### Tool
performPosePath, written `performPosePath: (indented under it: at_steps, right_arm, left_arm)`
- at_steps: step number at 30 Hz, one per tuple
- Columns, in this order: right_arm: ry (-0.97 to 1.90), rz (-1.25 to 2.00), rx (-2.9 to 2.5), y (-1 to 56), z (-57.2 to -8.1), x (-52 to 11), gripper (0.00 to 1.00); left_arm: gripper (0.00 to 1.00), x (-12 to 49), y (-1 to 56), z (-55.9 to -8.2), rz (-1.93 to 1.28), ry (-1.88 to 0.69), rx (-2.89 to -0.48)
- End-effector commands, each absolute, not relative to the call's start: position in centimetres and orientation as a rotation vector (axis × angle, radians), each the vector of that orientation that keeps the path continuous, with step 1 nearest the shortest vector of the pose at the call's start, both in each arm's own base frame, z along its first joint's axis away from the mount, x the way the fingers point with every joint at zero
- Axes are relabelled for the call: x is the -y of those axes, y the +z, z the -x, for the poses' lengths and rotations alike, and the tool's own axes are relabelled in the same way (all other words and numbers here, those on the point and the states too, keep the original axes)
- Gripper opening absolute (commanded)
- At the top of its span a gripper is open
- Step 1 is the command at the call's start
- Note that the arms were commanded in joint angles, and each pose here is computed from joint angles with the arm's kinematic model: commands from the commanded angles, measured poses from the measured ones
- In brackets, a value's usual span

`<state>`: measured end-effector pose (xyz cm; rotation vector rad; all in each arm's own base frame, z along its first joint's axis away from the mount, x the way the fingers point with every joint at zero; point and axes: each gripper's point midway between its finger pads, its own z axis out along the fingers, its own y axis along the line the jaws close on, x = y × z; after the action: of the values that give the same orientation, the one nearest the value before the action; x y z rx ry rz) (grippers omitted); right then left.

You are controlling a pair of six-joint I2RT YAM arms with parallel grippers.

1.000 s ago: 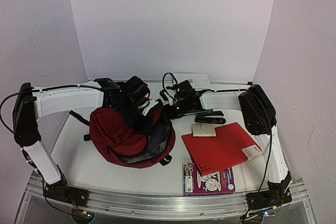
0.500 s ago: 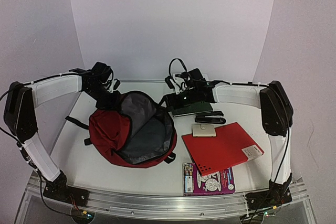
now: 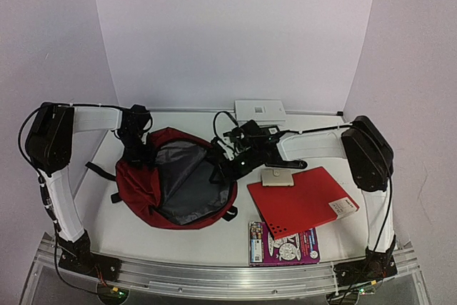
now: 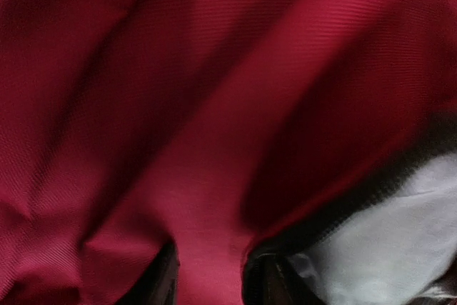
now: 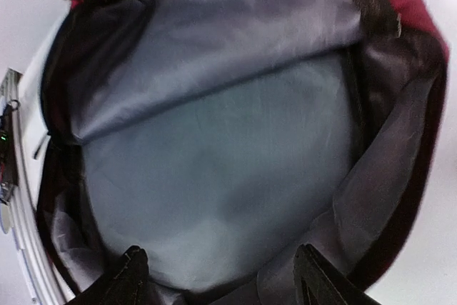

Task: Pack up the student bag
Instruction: Adjust the student bag at the center of the board.

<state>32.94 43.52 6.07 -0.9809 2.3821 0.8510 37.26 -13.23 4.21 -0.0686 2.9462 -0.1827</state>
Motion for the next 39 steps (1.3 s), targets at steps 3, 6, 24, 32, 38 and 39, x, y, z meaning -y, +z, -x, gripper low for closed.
performPosePath:
  at_steps: [3,6,24,32,38,39]
  right_arm:
    - [0.731,0.986,-2.385,4.6,-34.8,-42.5,0.68]
    - [0.741,0.986,-2.378,5.1,-34.9,-42.8,0.68]
    - [0.777,0.968,-2.388,5.6,-35.1,-43.4,0.68]
    - [0.646,1.021,-2.421,2.3,-35.1,-41.8,0.67]
    - [0.584,0.977,-2.430,1.2,-37.9,-41.2,0.66]
    - [0.581,0.970,-2.425,1.3,-38.4,-41.2,0.66]
  left_arm:
    - [0.55,12.9,9.6,-37.8,0.102,-0.221,-2.790]
    - [0.61,12.6,13.8,-37.4,0.101,-0.261,-2.679]
    - [0.71,26.0,12.0,-28.8,-0.362,-0.341,-2.788]
    - [0.62,17.4,9.7,-28.7,0.011,-0.269,-2.870]
    - [0.59,15.0,6.8,-29.5,0.105,-0.233,-2.932]
    - [0.59,15.1,6.2,-29.7,0.107,-0.245,-2.940]
